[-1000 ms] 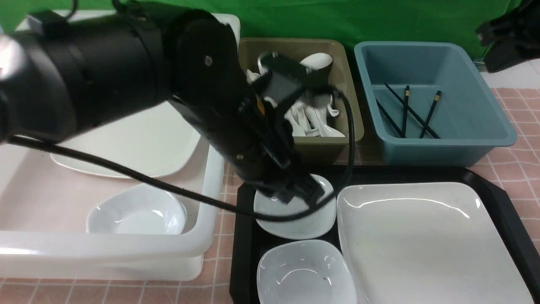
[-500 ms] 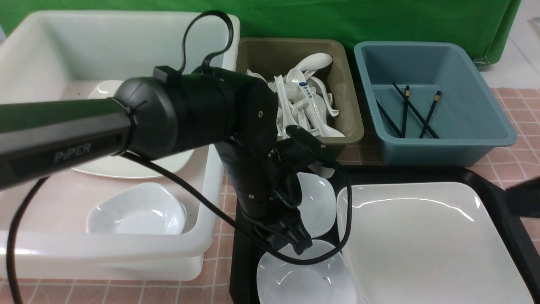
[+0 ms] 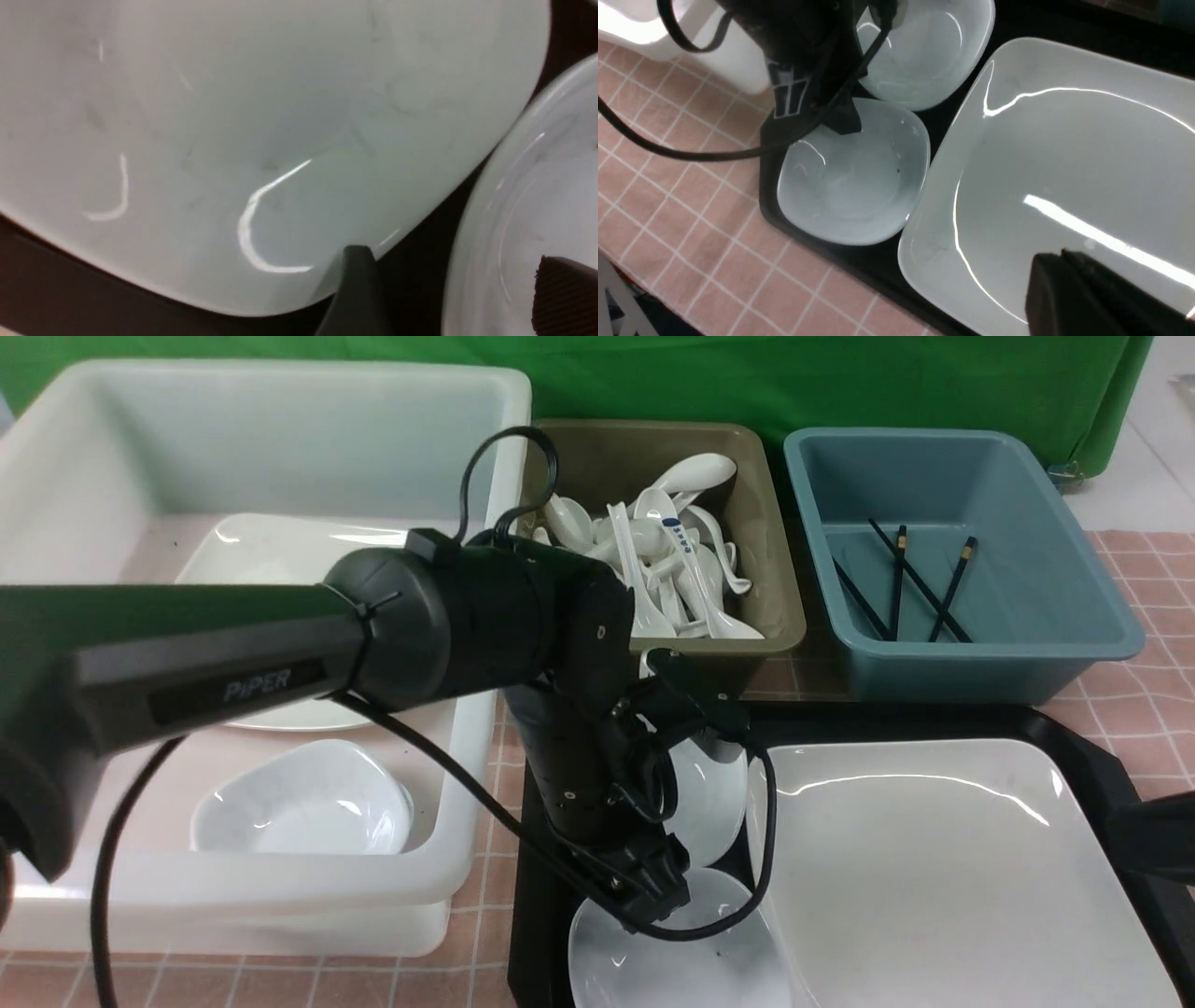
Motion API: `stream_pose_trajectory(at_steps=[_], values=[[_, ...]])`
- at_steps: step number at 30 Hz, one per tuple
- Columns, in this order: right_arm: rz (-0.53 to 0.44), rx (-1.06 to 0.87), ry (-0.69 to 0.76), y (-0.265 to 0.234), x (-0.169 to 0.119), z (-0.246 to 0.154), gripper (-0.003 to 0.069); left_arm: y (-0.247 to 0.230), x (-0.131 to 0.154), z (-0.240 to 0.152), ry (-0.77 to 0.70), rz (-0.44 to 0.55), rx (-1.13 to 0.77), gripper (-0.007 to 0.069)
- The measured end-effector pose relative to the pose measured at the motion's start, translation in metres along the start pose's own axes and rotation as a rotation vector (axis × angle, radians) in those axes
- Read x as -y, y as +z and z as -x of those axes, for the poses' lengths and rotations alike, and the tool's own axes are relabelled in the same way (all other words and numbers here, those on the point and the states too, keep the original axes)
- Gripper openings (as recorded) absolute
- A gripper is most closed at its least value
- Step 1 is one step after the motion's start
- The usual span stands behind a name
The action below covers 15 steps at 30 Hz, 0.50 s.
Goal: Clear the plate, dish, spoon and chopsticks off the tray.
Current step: Use the left arm to grab a small plate from the dinner plate
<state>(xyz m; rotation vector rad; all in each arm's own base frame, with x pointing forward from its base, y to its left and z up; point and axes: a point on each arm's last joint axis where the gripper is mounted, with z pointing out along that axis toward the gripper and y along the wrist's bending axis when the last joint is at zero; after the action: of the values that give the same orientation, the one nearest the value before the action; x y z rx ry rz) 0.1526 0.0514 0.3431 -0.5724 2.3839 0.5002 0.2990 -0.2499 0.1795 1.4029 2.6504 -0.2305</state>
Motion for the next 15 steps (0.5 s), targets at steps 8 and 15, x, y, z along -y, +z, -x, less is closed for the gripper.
stream_pose_trajectory(at_steps=[8,15], values=[[-0.012,0.022,-0.026,0.000,0.001,0.002,0.0030,0.011,0.001,-0.003,-0.019,-0.033,-0.055,0.0461],[-0.017,0.032,-0.039,0.000,0.001,0.003,0.0030,0.020,0.002,-0.004,-0.032,-0.059,-0.091,0.0379]])
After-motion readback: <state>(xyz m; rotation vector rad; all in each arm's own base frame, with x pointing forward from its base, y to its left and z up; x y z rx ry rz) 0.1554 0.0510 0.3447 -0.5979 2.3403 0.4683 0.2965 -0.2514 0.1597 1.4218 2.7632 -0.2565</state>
